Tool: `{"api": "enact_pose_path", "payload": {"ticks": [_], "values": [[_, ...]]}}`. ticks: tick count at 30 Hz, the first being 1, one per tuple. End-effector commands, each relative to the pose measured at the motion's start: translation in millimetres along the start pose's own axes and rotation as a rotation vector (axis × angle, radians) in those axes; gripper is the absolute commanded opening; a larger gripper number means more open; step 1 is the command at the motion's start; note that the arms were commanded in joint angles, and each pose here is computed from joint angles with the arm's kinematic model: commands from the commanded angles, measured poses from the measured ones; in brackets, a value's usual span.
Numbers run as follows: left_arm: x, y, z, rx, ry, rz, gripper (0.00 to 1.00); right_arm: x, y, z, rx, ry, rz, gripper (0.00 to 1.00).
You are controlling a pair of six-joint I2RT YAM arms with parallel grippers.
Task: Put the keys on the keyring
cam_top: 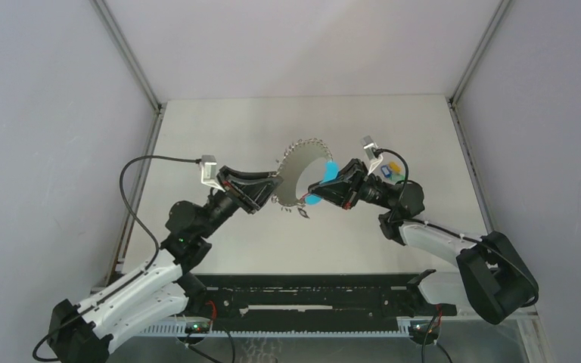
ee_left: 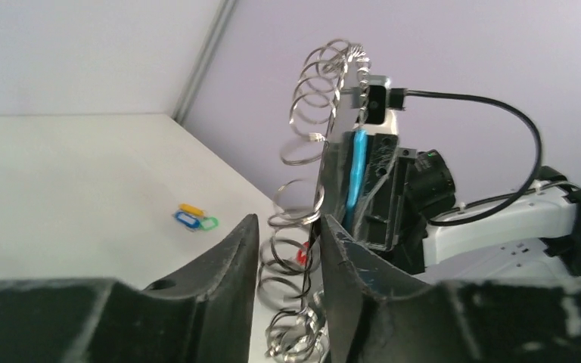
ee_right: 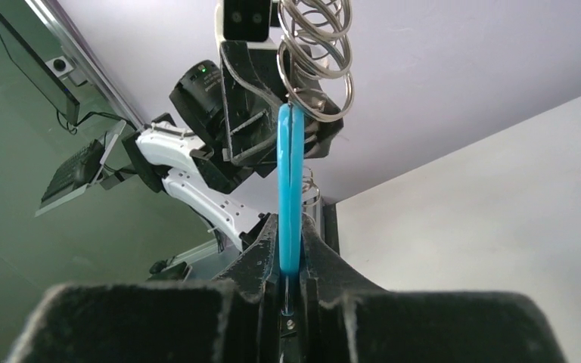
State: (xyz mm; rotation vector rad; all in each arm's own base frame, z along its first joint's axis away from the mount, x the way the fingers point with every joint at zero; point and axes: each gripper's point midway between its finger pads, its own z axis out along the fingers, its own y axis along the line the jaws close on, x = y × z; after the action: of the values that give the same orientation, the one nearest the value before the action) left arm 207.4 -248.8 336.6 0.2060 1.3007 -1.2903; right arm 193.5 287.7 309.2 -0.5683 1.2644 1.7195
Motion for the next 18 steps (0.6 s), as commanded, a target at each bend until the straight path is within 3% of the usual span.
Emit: {"api": "enact_pose_path", "payload": {"ticks": [1,3,7,18], "values": [[-0.7,25.1,-16.7,-0.130,-0.015,0.071,0.48,-46.3,37.4,7.7,-0.090,-0.137,-0.135,0.00],[-1.1,31.3,-25.1,-0.171,-0.015,0.093,0.60,-50.5,38.1,6.8,-0.084,-0.154,-0.134,0.00],[6.8,40.7,-41.1,-0.221,0.024,0.142,0.68,-57.8,40.5,5.0,-0.079,-0.178,-0.139,0.00],[46.0,27.6,-52.5,-0.197,0.088,0.236,0.64,-60.8,18.1,6.9,0.032,-0.234,-0.094,0.00]]}}
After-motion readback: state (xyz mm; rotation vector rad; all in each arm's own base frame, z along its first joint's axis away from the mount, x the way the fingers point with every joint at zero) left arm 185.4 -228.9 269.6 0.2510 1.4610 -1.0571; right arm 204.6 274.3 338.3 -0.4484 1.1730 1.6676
